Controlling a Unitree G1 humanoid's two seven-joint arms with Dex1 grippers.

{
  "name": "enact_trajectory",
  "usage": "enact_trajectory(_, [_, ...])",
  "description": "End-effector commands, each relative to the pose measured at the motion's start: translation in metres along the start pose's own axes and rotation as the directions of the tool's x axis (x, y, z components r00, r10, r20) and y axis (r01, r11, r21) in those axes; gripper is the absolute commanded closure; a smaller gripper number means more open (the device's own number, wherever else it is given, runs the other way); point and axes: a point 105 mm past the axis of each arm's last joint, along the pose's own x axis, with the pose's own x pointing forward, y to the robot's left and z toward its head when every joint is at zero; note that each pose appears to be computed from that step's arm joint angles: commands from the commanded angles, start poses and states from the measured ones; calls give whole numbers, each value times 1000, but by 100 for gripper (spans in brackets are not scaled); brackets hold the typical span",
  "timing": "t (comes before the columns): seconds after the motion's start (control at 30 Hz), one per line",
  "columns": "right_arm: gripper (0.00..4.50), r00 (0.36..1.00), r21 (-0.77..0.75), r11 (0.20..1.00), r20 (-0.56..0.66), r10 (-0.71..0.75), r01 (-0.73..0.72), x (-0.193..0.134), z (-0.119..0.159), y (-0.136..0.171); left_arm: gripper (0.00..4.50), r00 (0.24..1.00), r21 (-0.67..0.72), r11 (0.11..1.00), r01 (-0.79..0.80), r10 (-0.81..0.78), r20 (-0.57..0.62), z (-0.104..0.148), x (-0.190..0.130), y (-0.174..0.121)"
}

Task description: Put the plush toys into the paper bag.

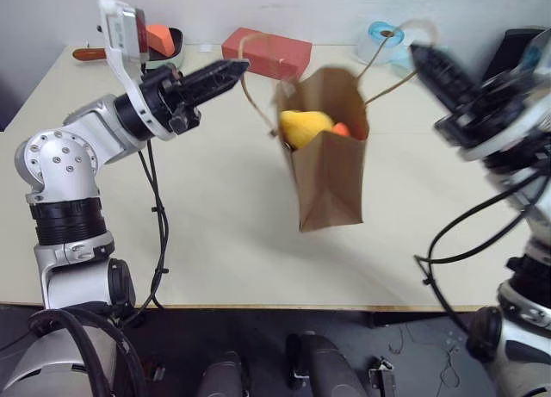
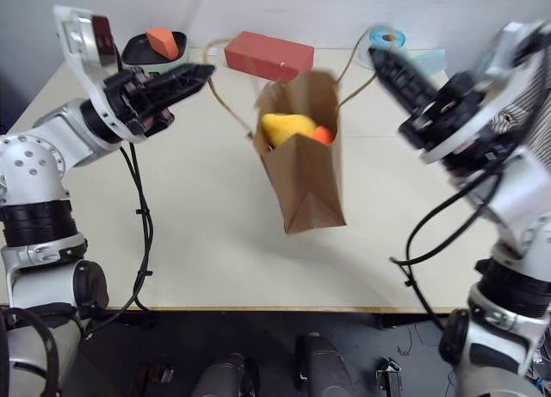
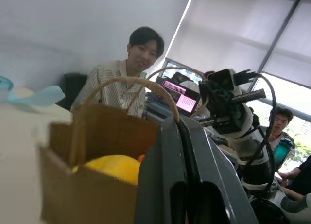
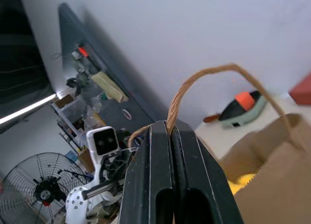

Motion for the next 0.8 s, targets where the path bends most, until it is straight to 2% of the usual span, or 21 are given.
enact_trajectory(0.03, [448,999,-51,999,-40,-12,10,-4,-7,2,450,998,25,999,-40,39,42,4,-2,8])
enact_trajectory(0.13, [448,992,-107,993,-110,-57,45,-6,-23,-5,450,998,32,998,-49,48,42,-4,1,13])
enact_trajectory(0.27, [448,980,-206,978,-197,-27,-15,-1,-47,6,450,999,35,999,-41,41,-14,-26,7,17])
enact_trajectory(0.33, [448,969,-274,962,-240,-59,-10,3,-64,4,450,999,24,999,-39,40,-33,-34,8,20])
enact_trajectory(0.47, [448,962,-356,934,-252,-103,6,5,-78,-5,450,999,7,999,-45,45,-26,-36,6,23])
enact_trajectory(0.53, [448,951,-397,917,-293,-96,-30,1,-86,-4,450,999,-2,999,-38,38,-29,-35,3,19])
enact_trajectory(0.63, [391,941,-403,912,-333,-69,-76,-6,-90,1,393,999,-17,1000,0,-1,-37,-33,-5,5])
enact_trajectory(0.8, [223,936,-439,891,-347,-52,-113,-22,-78,9,241,992,-4,1000,31,-31,-124,-33,-31,-28])
